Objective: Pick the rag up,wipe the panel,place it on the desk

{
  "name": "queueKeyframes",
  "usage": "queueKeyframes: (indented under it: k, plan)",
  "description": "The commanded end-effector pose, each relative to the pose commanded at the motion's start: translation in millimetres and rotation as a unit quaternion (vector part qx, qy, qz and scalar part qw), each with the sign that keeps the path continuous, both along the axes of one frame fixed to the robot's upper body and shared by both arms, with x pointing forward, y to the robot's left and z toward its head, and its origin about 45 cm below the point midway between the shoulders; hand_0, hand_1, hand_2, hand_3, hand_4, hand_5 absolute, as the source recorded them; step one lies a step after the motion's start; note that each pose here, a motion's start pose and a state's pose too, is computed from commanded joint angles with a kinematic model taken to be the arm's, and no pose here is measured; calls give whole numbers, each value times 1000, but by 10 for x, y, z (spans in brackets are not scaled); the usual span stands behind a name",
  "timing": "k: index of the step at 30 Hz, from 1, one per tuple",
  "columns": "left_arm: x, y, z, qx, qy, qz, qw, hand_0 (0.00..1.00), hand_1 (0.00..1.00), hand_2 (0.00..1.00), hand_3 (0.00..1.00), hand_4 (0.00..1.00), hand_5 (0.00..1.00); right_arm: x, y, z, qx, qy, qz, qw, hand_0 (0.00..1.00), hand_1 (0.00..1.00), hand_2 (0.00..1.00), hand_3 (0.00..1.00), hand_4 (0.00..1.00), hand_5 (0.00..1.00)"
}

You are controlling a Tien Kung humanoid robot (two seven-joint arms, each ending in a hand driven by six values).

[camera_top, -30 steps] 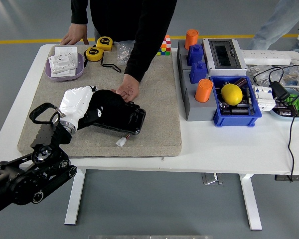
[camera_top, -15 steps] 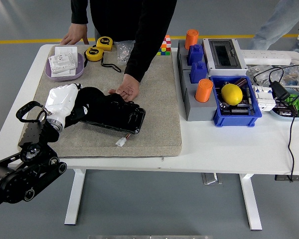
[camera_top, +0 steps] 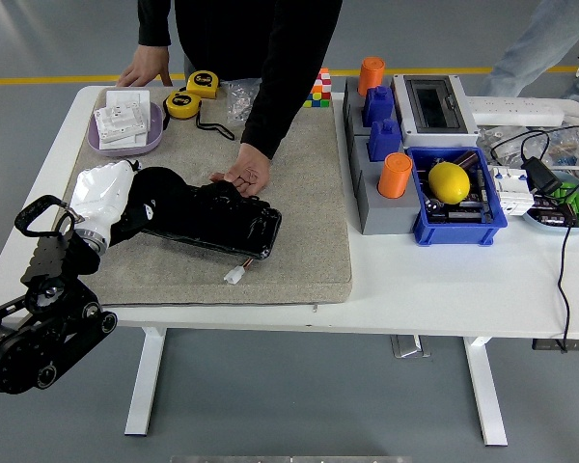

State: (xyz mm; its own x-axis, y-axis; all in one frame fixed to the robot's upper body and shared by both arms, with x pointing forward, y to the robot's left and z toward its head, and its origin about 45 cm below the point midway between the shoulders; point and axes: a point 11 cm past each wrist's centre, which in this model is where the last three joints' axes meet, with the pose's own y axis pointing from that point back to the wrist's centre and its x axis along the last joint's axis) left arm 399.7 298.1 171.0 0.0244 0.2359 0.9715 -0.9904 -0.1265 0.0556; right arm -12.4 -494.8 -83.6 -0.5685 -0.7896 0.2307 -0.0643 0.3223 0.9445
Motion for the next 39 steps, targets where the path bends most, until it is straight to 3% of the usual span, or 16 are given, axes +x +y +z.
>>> queueKeyframes:
  k: [8, 14, 24, 39]
  plan:
    - [-11, 65, -14, 3, 2, 7, 1000, 281, 217, 467, 452, 233, 2, 0, -2, 1, 0, 0, -1, 1000, 743, 691, 701, 620, 998, 551]
    - [-28, -24, -47, 3, 6, -5, 1000, 281, 216, 466, 451, 228, 2, 4, 0, 0, 0, -1, -1, 1000, 743, 691, 701, 620, 998, 551]
    - [-45, -318, -100, 0, 16, -42, 999, 281, 216, 466, 450, 226, 2, 20, -3, 1, 0, -2, 1, 1000, 743, 691, 701, 621, 998, 552]
    - [-122, -819, -70, 4, 14, -110, 994, 280, 217, 467, 451, 243, 2, 33, -12, 6, -1, -3, 2, 1000, 743, 691, 701, 621, 998, 553]
